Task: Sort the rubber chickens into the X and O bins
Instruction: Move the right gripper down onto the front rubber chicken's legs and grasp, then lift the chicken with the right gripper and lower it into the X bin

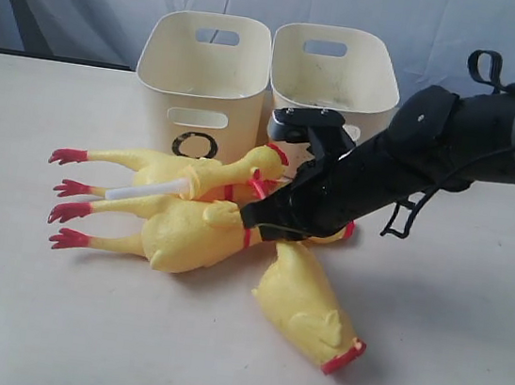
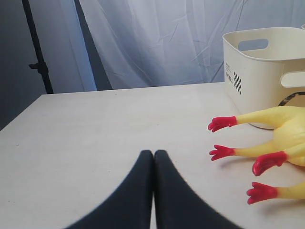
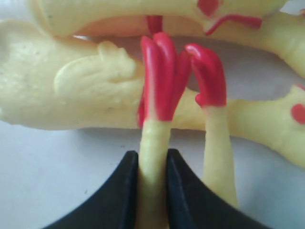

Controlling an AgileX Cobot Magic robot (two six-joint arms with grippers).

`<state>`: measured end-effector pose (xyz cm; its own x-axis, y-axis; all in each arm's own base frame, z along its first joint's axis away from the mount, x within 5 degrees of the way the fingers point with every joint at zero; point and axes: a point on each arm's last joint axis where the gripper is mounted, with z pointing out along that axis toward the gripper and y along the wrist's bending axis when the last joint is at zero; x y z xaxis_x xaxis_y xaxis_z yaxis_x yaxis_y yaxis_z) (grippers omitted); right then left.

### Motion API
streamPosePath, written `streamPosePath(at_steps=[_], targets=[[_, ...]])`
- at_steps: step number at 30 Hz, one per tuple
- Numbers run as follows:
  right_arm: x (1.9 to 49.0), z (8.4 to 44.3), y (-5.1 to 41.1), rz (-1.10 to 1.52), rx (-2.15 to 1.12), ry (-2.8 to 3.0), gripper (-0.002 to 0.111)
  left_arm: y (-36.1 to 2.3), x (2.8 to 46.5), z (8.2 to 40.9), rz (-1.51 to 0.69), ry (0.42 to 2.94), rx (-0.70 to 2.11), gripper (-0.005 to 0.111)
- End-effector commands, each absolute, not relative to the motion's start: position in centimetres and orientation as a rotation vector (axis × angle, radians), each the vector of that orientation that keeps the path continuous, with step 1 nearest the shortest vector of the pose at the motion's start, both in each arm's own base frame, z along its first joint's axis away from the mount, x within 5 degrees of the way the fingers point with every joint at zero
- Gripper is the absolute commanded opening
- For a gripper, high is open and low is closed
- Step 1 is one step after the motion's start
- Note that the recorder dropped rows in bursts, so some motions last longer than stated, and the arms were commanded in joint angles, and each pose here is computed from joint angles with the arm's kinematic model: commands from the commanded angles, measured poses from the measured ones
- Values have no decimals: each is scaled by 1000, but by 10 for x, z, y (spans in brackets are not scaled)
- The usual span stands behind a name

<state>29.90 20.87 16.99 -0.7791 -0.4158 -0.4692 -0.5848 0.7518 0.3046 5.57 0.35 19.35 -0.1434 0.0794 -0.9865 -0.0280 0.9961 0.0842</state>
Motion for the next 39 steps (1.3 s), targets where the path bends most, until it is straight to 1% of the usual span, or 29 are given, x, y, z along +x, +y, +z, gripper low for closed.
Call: streamPosePath(at_steps=[1,10,15,27,36,39], targets=[[293,202,208,647,-799,2500,-1,4,55,192,93,1713,31,0],[275,278,194,637,-764,2249,-1,4,55,192,93,1713,31,0],[272,302,188,608,-706,2137,-1,4,55,192,93,1713,31,0],[291,323,178,470,-500,1919,-1,4,55,192,93,1713,31,0],[318,327,168,291,-282,1708,-1,4,55,192,93,1713,31,0],[325,323,167,248,-236,1669,-1,4,55,192,93,1713,31,0]])
